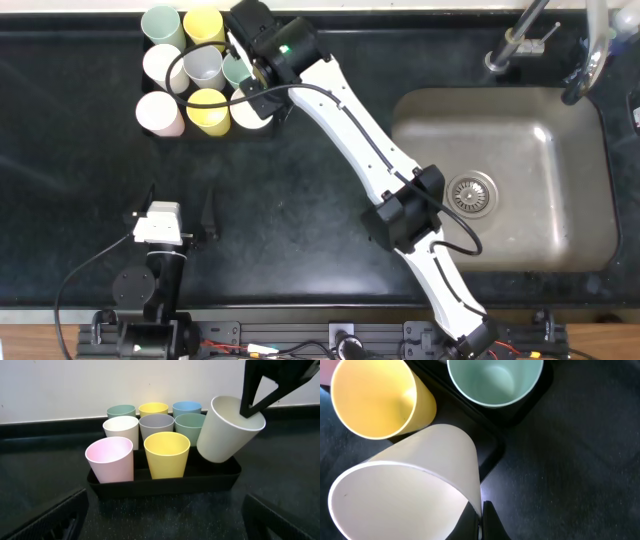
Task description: Store Cups
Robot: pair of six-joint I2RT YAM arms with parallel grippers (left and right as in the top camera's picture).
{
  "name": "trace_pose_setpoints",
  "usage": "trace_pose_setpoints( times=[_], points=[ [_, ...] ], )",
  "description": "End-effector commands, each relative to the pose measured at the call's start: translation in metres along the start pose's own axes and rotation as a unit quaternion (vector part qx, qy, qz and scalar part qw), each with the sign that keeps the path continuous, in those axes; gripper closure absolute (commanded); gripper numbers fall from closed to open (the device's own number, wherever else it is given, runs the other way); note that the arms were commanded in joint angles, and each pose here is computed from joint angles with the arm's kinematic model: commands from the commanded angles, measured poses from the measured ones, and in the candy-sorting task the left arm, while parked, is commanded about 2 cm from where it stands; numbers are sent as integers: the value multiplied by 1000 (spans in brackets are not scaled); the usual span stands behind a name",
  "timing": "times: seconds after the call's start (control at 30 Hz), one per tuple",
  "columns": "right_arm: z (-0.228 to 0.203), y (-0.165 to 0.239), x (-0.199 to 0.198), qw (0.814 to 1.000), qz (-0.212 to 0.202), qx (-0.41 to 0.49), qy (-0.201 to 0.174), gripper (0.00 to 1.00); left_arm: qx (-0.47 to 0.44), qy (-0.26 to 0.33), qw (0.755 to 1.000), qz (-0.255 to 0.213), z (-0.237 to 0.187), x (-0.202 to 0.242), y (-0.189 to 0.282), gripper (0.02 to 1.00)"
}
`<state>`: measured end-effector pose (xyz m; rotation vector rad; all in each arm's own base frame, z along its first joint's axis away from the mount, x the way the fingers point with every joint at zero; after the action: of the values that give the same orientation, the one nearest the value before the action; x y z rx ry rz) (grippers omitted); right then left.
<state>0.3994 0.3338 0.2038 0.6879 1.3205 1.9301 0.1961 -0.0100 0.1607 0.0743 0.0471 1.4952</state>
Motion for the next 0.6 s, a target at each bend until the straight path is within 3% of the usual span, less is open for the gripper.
trace_pose_setpoints(
  times=[0.03, 0.6],
  points=[
    [4, -6, -4, 1000, -5, -6, 1, 956, -3, -10, 1000, -5, 1, -2, 0, 18],
    [-3, -34, -8, 1000, -6, 20, -2, 956, -3, -10, 1000, -5, 1, -2, 0, 20]
  ],
)
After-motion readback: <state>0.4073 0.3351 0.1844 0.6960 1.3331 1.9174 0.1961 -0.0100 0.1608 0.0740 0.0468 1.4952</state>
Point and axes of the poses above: each gripper's point midway between its finger pads, its own y axis back along the fingers, its own x axis along the line the jaws close on, z = x × y, the point moved 5 cm from there along y, back along the fingers, and after that the axes turned 1 degree about y, right-handed, at the moved point
